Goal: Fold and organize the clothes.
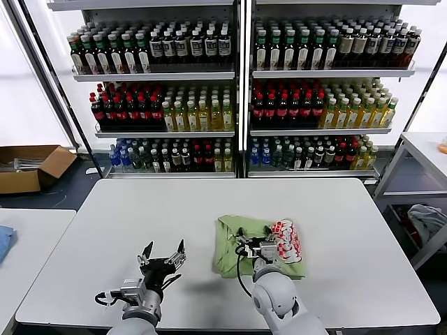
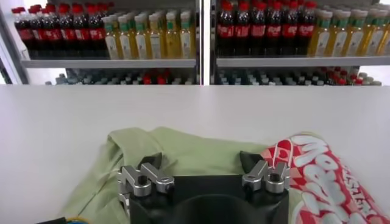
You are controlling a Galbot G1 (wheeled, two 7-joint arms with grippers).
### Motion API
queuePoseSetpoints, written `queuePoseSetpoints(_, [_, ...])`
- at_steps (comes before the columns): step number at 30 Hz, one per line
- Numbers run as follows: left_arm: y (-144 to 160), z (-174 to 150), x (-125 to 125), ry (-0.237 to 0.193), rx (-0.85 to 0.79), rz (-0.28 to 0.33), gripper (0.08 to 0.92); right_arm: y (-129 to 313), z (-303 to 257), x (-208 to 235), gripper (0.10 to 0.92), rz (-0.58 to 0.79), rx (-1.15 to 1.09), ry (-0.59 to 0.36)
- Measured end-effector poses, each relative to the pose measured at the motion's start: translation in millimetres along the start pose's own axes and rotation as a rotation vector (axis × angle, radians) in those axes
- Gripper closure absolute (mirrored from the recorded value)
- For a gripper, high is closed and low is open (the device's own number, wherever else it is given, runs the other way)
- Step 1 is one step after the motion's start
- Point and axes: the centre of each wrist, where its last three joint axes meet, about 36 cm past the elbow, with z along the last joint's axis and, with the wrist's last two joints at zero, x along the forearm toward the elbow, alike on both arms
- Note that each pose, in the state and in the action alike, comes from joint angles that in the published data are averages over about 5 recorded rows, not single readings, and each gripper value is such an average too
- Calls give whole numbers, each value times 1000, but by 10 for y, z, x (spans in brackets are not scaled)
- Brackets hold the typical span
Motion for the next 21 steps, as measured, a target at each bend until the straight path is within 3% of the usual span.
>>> queuePoseSetpoints(11, [6,-2,31,-1,0,1,177,24,51,-55,200,-4,-19,9])
queuePoseSetpoints(21, [-38,-10,54,-12,7,5,177,-47,-106,136,200,1,-2,-93])
